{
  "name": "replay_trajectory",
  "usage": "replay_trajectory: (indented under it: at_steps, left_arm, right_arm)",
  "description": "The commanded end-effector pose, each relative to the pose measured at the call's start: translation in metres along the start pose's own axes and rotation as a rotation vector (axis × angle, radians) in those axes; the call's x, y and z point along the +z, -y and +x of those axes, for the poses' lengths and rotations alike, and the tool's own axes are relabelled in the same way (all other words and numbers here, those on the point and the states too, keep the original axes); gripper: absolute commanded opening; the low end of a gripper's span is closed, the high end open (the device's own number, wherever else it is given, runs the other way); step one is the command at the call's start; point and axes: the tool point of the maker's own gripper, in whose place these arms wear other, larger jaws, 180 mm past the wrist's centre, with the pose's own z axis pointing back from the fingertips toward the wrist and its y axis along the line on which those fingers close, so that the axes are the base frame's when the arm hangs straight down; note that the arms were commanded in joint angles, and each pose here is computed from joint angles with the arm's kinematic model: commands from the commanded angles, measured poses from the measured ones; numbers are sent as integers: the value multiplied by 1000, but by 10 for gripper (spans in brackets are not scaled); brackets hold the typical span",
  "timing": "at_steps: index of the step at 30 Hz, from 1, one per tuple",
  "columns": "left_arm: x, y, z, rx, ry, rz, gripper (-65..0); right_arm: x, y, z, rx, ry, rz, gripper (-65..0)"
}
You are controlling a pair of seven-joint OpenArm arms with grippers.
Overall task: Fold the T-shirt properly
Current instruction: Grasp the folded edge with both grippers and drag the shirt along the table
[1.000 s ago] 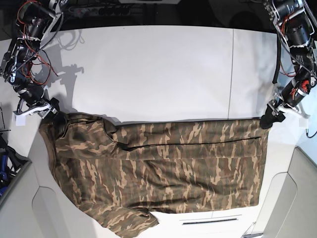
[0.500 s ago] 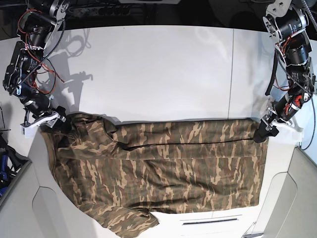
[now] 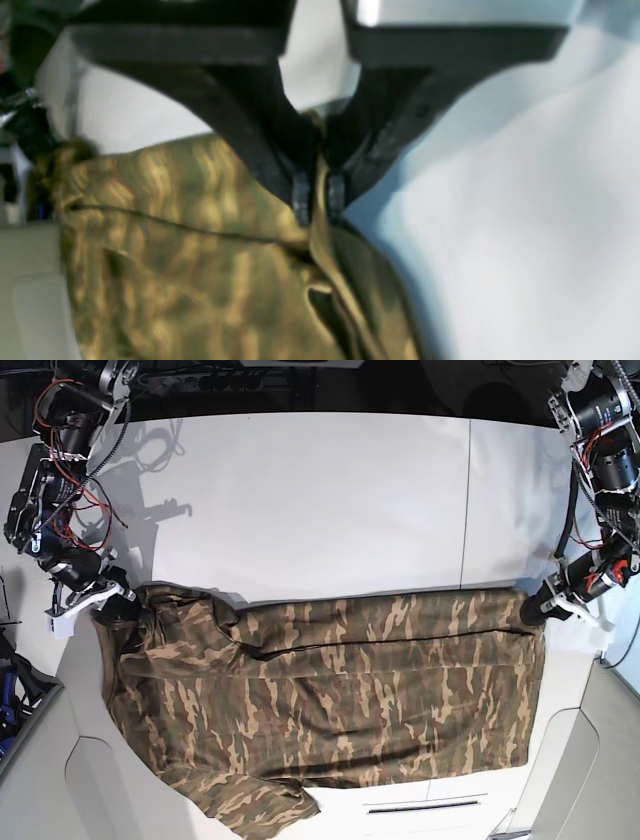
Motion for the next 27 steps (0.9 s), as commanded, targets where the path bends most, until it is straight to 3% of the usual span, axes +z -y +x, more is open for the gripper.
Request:
replay_trajectory:
  at_steps: [1, 8, 18, 27]
  left_arm:
    - [11, 12, 30, -46, 61, -31, -650]
    - [31, 25, 13, -132, 13, -55, -650]
    - [74, 28, -28, -241, -19, -19, -650]
    - [109, 30, -63, -255, -78, -10, -650]
  right_arm:
    - [10, -4, 27, 31, 66, 20, -650]
    - [41, -6, 26, 54, 80, 31, -650]
    - [90, -7, -24, 126, 10, -11, -650]
    - [145, 10, -54, 48, -1, -44, -650]
